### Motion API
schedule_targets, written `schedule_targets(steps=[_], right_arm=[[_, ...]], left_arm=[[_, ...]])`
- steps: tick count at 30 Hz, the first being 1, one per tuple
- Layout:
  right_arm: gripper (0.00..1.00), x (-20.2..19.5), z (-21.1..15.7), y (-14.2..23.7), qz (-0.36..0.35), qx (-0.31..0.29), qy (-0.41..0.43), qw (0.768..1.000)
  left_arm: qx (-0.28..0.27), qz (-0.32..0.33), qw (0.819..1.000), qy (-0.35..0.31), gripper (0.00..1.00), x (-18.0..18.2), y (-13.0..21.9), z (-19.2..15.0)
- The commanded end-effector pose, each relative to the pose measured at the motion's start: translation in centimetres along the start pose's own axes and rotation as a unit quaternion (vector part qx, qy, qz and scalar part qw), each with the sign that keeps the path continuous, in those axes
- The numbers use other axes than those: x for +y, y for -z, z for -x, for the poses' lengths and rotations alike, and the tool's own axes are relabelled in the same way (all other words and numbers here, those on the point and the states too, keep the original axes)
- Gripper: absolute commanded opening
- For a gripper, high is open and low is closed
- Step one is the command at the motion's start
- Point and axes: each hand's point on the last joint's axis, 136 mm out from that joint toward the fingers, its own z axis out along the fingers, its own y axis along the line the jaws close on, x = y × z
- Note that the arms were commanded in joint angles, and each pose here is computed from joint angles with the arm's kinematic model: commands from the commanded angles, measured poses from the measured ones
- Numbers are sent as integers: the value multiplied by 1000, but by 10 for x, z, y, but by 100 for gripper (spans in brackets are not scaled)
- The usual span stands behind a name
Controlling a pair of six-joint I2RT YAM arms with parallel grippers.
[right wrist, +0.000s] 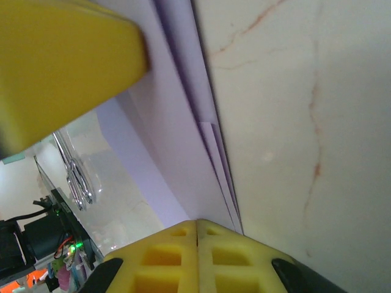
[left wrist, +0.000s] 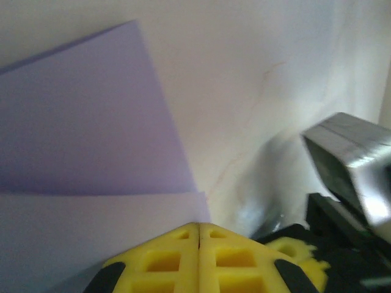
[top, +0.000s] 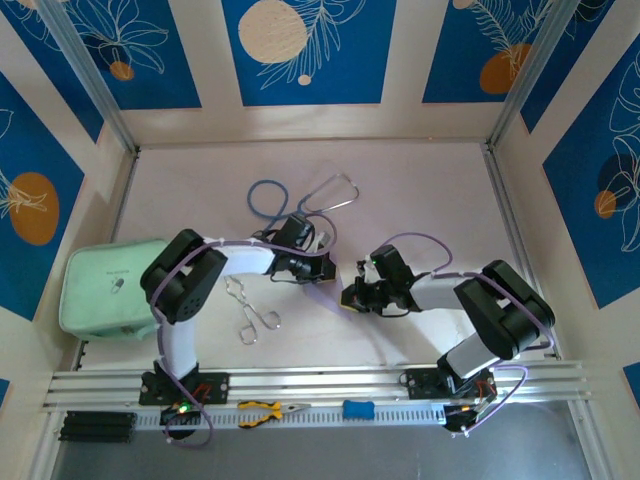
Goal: Fold a paper plane with a square sheet of paper (pick it up from the middle)
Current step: Fourth fold the wing at the center of the table.
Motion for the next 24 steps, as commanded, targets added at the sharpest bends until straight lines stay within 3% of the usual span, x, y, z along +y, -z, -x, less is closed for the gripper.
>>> schedule_targets(steps=[1,4,11,15,19,24], right_arm=[[10,-8,-12,10,-17,7,-19,1000],[17,-15,-16,27,-45,-11,-42,998],[42,-13,-32,54,-26,-42,-86,995],[42,-12,-38,56,-11,-45,-100,994],[32,-7,-39,51,-5,-29,-93,995],[32,-9,-41,41,-18,-15,-95,995]], left_arm=[[15,30,999,20,3,20,-10,-7],[23,38,999,20,3,25,-10,-11],[27,36,999,29,3,26,-12,-14],[25,37,999,31,3,25,-11,-13],[25,31,999,36,2,24,-11,-12],[21,23,999,42,2,22,-9,-10]])
